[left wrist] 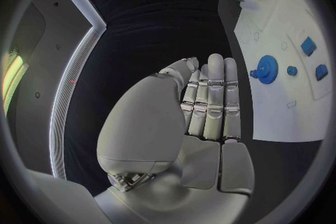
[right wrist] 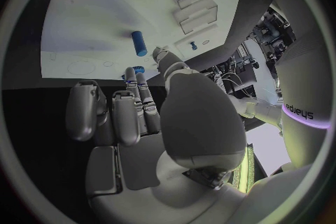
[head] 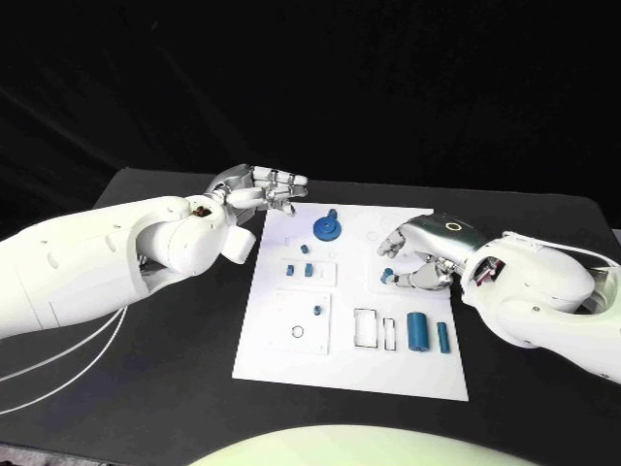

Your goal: Assemble the parts on the task board

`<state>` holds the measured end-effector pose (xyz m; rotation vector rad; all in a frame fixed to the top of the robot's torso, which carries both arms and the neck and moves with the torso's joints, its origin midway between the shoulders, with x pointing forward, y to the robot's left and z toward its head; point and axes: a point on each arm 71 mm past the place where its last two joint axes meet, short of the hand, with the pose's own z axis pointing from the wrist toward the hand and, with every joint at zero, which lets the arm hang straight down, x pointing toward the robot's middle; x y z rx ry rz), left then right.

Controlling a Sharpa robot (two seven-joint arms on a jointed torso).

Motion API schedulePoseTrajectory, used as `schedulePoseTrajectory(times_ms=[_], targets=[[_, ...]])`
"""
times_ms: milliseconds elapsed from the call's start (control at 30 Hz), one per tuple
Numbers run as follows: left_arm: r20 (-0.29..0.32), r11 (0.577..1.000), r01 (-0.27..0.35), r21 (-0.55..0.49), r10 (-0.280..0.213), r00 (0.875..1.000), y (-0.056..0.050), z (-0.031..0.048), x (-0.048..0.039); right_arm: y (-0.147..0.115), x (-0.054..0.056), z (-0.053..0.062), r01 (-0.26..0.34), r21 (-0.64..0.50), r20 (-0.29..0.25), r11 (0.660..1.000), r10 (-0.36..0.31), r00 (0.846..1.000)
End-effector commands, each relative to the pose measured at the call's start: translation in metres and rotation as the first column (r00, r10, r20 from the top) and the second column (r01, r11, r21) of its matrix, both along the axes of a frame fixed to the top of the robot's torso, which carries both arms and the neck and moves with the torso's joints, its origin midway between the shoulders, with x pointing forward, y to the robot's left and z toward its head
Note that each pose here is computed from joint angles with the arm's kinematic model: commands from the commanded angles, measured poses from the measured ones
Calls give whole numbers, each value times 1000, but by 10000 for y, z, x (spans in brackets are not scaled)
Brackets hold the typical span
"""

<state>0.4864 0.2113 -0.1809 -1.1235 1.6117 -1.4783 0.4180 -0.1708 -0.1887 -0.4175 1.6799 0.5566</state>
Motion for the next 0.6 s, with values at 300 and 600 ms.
schedulePoseTrajectory(times_ms=[300,600], targets=[[3,1000,23,-8,-23,1000,-15,3,-12,24,46,-86,-16,-71,-72,997,11,997],[2,1000,21,-7,-21,1000,-2,3,-15,33,65,-151,-14,-96,-92,995,5,996]])
